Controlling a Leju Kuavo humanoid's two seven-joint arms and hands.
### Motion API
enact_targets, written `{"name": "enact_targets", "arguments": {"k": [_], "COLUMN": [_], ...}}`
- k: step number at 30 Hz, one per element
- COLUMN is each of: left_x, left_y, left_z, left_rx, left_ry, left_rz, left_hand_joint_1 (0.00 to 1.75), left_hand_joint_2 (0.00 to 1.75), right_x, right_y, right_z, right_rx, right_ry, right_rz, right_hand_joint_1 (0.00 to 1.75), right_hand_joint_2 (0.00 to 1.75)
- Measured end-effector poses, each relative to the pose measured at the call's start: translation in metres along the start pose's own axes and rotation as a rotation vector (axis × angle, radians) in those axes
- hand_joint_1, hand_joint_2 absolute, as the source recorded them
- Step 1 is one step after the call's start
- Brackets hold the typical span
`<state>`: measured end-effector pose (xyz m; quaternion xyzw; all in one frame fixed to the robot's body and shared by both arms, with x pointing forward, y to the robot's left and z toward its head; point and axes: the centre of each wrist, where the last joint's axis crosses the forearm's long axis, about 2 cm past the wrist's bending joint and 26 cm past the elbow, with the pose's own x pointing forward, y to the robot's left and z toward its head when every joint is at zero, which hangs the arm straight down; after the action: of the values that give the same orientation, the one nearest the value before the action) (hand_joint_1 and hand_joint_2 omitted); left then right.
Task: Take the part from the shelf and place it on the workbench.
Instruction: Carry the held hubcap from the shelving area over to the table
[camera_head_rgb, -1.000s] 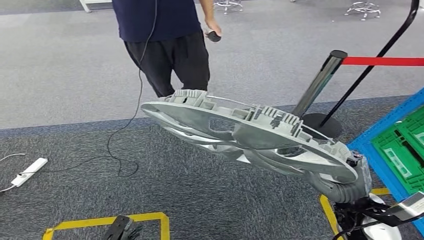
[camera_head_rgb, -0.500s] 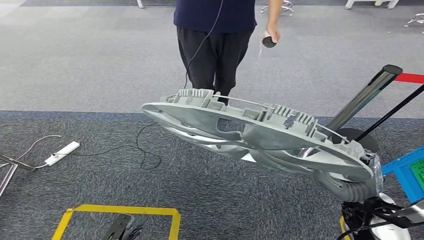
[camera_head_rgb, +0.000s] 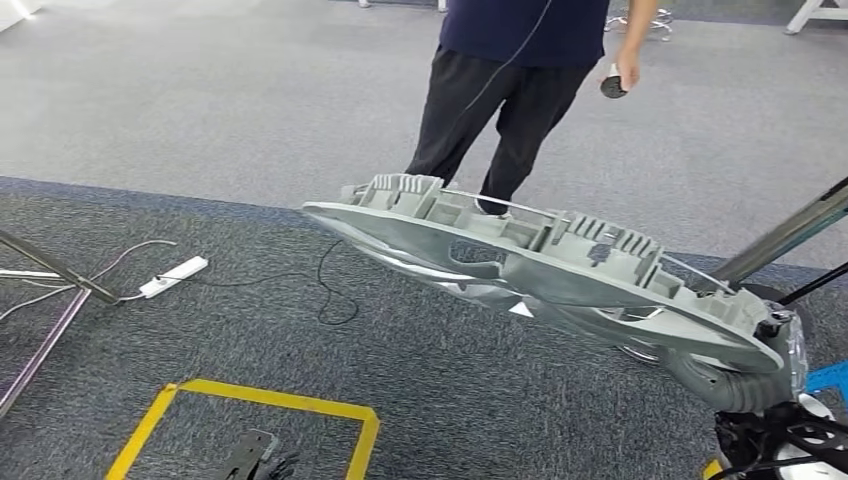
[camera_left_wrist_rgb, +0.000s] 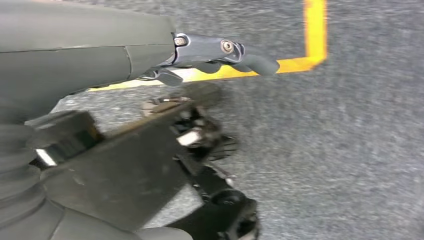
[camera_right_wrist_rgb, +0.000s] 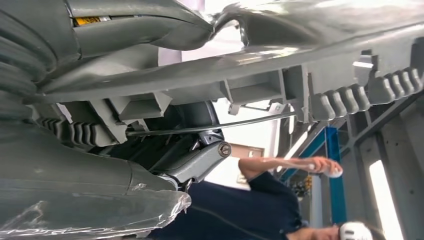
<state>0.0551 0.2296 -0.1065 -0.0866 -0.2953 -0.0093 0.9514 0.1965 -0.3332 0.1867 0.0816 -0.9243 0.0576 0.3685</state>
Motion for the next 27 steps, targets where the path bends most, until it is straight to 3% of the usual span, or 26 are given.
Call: {"name": "enact_targets", "arguments": {"k": [8, 27], "left_x": [-0.009, -0.003], "left_y": [0.002, 0.0], "left_z": [0.005, 0.002], "left_rx": [0.01, -0.012], "left_ry": [0.008, -0.027], "left_rz": [-0.022, -0.02], "left_hand_joint_1": [0.0, 0.0], "left_hand_joint_2": [1.75, 1.75], "right_x": [0.01, 0.012], "right_y": [-0.011, -0.015], "right_z": [0.003, -0.001], "right_rx": [-0.016, -0.004], "right_ry": [-0.024, -0.037], "right_rz": [0.037, 0.058], "right_hand_joint_1": [1.75, 1.75], "right_hand_joint_2": [1.75, 1.75]}}
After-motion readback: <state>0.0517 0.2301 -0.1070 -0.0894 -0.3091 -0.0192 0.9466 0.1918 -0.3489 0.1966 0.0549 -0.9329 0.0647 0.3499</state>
